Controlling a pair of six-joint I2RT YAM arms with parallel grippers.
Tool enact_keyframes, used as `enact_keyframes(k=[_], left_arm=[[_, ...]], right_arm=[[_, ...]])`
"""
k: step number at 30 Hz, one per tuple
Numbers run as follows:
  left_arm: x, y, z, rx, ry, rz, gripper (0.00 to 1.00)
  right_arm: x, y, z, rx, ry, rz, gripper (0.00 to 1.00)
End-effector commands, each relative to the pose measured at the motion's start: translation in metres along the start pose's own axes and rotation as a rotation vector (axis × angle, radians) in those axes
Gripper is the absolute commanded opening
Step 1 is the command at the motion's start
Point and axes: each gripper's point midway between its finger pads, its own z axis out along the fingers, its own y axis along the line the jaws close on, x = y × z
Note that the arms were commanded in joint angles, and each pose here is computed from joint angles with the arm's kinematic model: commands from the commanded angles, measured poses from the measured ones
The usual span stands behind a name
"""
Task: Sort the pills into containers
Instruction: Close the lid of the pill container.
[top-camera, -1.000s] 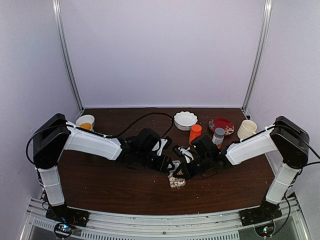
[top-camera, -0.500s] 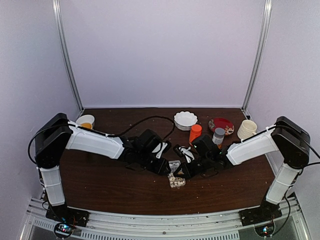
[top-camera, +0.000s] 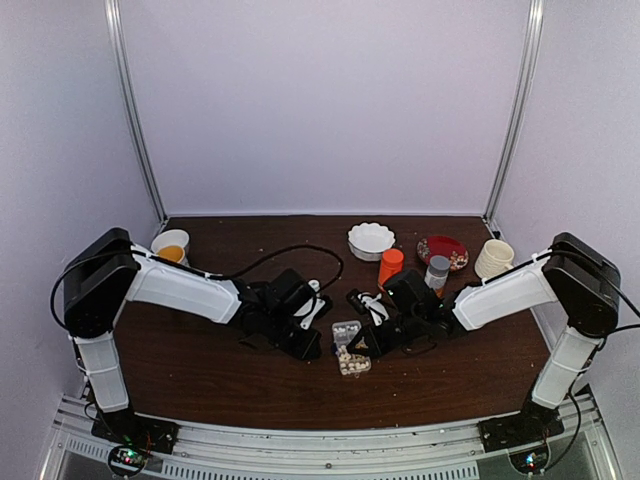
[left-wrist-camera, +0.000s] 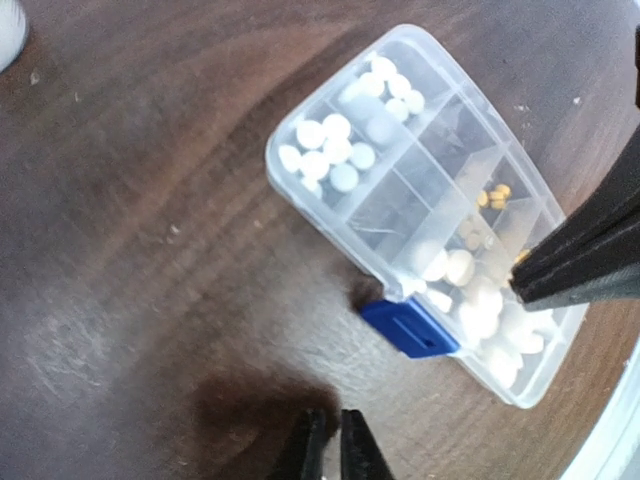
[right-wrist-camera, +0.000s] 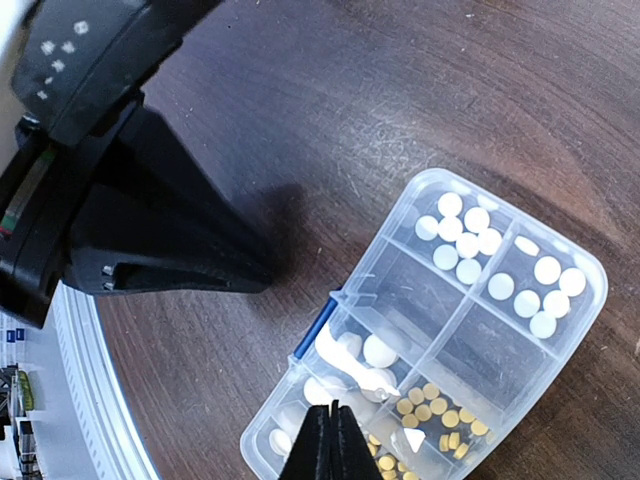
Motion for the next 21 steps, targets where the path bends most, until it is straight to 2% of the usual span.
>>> enact_keyframes(k=[1,12,21], left_arm=[[-0.012,-0.023,-0.006,0.126,-0.057,0.031,0.00],[-0.025,-0.042,0.018,0.224,-0.049,0.018,0.00],[-0.031,-0.040,0.026,0.208,-0.051,0.014,0.00]], right_arm=[[0.027,-0.027,0.003,0.113,0.080,0.033,0.00],[0.034,-0.035,0.002,0.149,0.085,0.044,0.00],[0.035,-0.036,0.000,0.153,0.079,0.051,0.00]])
